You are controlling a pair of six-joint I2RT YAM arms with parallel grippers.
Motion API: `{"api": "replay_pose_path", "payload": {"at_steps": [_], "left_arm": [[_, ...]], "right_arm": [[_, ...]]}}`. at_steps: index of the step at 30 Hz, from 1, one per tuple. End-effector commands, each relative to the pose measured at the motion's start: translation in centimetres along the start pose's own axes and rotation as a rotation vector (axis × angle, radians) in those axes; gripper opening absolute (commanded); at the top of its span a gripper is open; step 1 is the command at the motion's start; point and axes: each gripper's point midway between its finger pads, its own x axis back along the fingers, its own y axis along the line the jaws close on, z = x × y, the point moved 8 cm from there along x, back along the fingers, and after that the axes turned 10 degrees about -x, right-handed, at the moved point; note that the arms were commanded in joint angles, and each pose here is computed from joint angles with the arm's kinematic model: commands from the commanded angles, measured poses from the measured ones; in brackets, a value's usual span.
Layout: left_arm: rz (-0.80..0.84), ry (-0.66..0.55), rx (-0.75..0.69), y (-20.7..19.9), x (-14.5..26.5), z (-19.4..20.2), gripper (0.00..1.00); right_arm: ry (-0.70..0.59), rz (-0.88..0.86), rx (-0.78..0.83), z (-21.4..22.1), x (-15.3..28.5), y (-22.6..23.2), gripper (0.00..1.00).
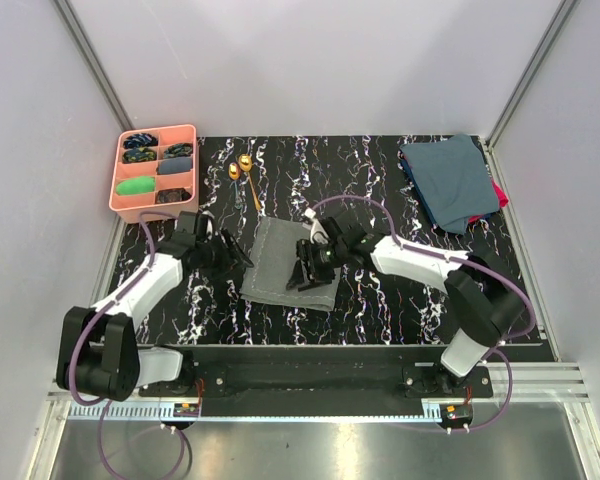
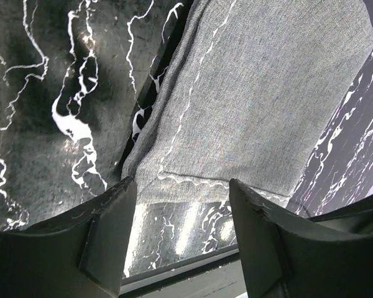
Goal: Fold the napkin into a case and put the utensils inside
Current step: Smooth out the square-folded napkin.
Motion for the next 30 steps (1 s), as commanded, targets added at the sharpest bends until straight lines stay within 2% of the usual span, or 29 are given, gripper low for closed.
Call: {"api": "replay_pose_path", "payload": {"at_steps": [1, 4, 7, 11, 12, 19, 24, 30], "left_arm": [[0.019, -0.025, -0.023, -0.2, -0.6, -0.9, 0.64], [-0.03, 0.031, -0.023, 0.4, -1.6, -0.5, 0.65], [-0.079, 0.107, -0.04, 1.1, -2.9, -0.3, 0.52], [-0.108, 0.147, -0.053, 1.5, -3.8, 0.1, 0.47], [-0.115, 0.157, -0.052, 1.7, -3.9, 0.3, 0.43], [-0.128, 0.118, -0.051, 1.8, -3.4, 0.7, 0.39], [-0.11, 0.138, -0.052, 1.7, -3.5, 1.2, 0.37], [-0.092, 0.126, -0.065, 1.5, -3.0, 1.5, 0.25]], "right_arm": [[-0.031, 0.081, -0.025, 0.7, 0.2, -2.0, 0.45], [-0.052, 0.119, -0.032, 1.1, 0.7, -2.5, 0.48], [-0.081, 0.186, -0.016, 1.4, 1.5, -3.2, 0.5], [-0.1, 0.226, -0.001, 1.7, 2.5, -3.5, 0.51], [-0.114, 0.225, 0.0, 1.6, 2.9, -3.5, 0.51], [-0.126, 0.252, -0.014, 1.9, 3.3, -4.6, 0.51], [-0.131, 0.268, -0.01, 2.1, 3.6, -4.8, 0.52], [-0.127, 0.275, -0.007, 1.9, 3.5, -4.8, 0.52]]}}
